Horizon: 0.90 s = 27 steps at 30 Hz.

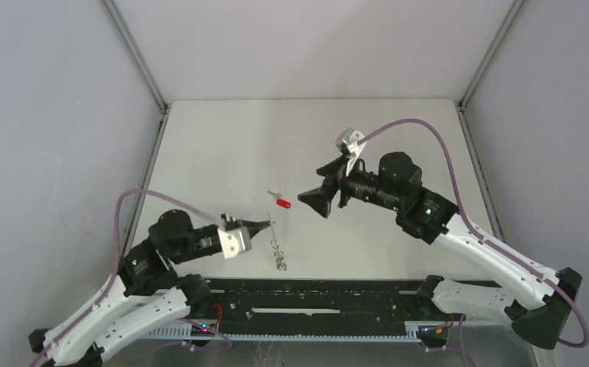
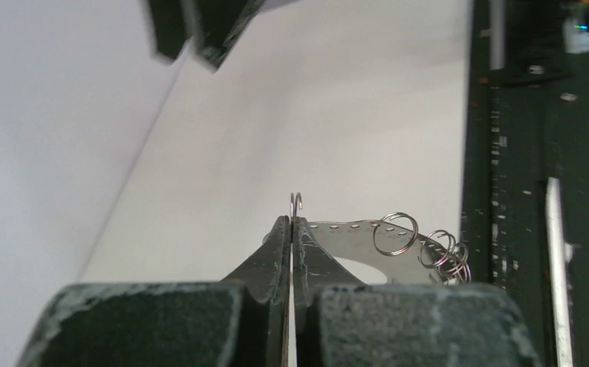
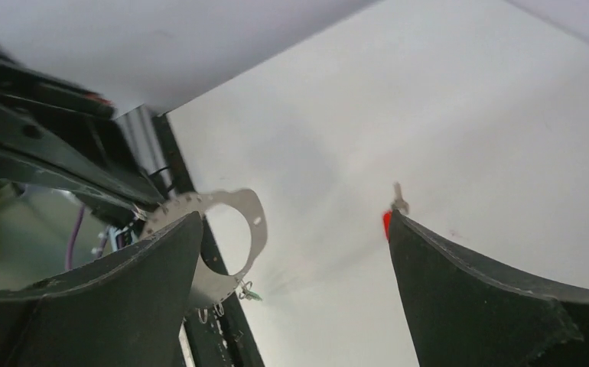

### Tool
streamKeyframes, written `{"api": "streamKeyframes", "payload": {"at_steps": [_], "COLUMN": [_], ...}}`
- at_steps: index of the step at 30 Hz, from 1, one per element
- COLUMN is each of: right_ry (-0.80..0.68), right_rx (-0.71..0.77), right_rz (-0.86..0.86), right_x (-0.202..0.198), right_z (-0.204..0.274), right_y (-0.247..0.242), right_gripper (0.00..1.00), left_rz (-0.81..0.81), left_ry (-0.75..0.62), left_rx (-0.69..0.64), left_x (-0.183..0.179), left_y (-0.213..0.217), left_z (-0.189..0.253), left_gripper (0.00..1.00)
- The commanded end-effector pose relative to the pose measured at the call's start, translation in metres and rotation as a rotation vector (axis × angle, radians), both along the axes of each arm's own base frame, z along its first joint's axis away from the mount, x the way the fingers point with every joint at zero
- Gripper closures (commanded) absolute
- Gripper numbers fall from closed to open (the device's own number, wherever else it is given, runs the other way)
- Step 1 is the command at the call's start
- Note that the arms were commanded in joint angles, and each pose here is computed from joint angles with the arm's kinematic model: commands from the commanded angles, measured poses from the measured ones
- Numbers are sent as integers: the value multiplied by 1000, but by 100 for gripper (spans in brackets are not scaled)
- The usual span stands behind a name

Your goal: Put the keys on the keyring

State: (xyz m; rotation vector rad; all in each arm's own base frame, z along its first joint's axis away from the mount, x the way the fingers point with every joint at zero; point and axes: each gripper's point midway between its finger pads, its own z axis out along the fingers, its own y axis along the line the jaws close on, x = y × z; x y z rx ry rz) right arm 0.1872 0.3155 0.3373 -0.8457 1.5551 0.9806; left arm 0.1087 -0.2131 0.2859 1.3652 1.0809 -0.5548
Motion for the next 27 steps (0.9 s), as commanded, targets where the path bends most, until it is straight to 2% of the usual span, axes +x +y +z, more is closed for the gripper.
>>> {"api": "streamKeyframes", "payload": {"at_steps": [1,4,8,10,12,13,17,19,23,27], "right_ry": [237,305,348,359,361,365,400,411,414,443], "right_rx": [40,33,6,-38,-116,-154,-278,-322,-391,-455], "right_rz": [-114,-266,-248,-305,-376,-408,-449,-453,-476,-513], "right_x": [30,66,92,108,124,130,144,148,158,165], "right_z": [-20,-42,-72,-94,-122,-136,-185,-203,-231,-260], "right_y": [-12,-18,0,8,15,20,52,67,90,99], "right_gripper": [0,0,2,9,23,28,27,30,31,35], "left_rz": [120,175,180,190,191,201,234,235,222,214], "left_ry": [154,231,312,333,343,352,398,427,416,396], "left_rx": [-140,-137,-85,-48,-4,16,35,18,6,-3], "left_x": [23,39,41,39,34,32,28,26,22,16], "left_y": [14,27,40,46,53,56,62,61,60,61], "left_z": [34,27,17,12,6,1,-7,-8,-7,-9], "left_gripper": [100,100,100,100,100,100,100,100,100,100]}}
